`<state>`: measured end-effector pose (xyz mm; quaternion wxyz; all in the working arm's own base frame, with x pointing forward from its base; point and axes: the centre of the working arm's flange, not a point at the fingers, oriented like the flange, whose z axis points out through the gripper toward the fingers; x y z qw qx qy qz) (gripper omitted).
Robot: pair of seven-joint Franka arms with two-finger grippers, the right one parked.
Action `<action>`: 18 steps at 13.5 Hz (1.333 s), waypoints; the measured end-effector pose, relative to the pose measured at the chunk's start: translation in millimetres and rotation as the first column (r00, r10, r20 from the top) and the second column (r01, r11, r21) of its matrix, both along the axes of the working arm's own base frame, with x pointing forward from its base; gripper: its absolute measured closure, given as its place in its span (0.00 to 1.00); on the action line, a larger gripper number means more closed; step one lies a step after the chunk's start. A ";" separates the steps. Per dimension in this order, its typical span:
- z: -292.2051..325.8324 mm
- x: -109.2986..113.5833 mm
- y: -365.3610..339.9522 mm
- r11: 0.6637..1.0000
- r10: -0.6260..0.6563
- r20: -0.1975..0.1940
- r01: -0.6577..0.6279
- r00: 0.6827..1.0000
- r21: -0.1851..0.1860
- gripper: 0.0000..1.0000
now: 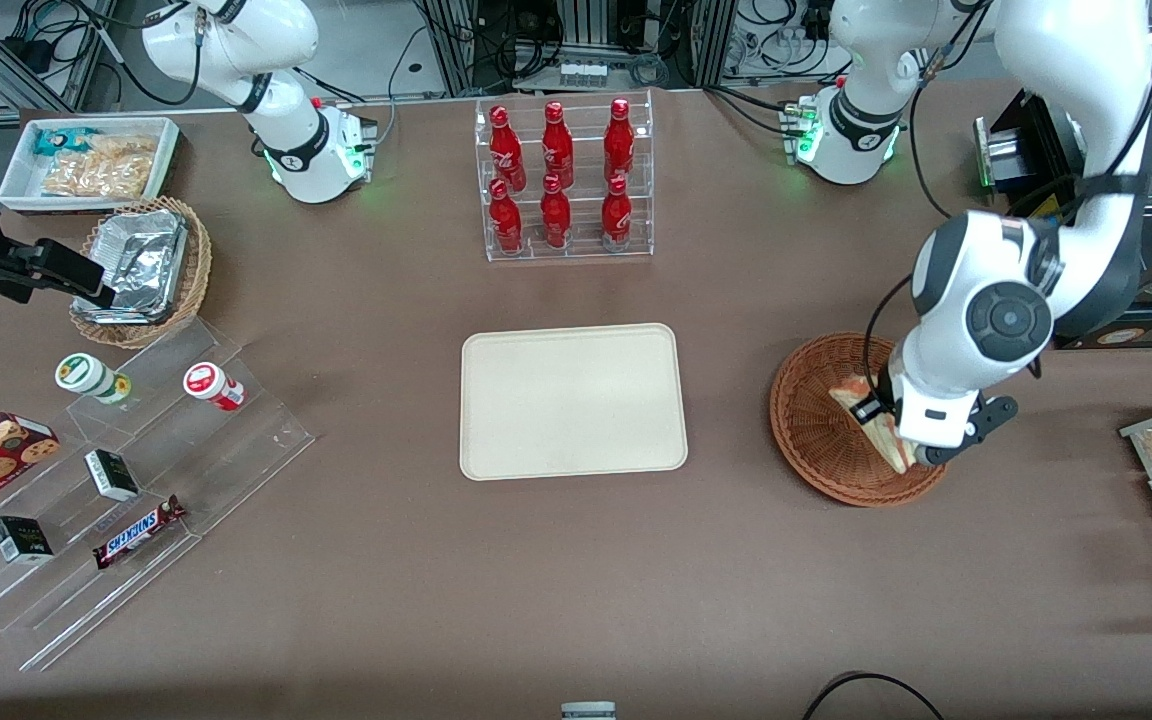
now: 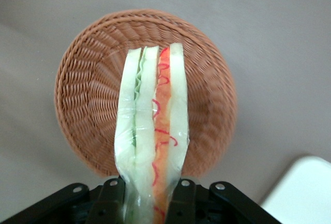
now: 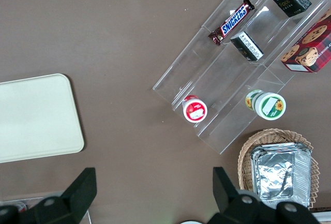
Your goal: Place sandwich from basket to tray
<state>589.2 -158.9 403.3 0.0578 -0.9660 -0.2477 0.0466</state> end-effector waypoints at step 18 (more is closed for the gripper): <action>-100.7 -117.6 -363.4 0.871 -0.461 0.017 0.456 0.887 -0.184 0.85</action>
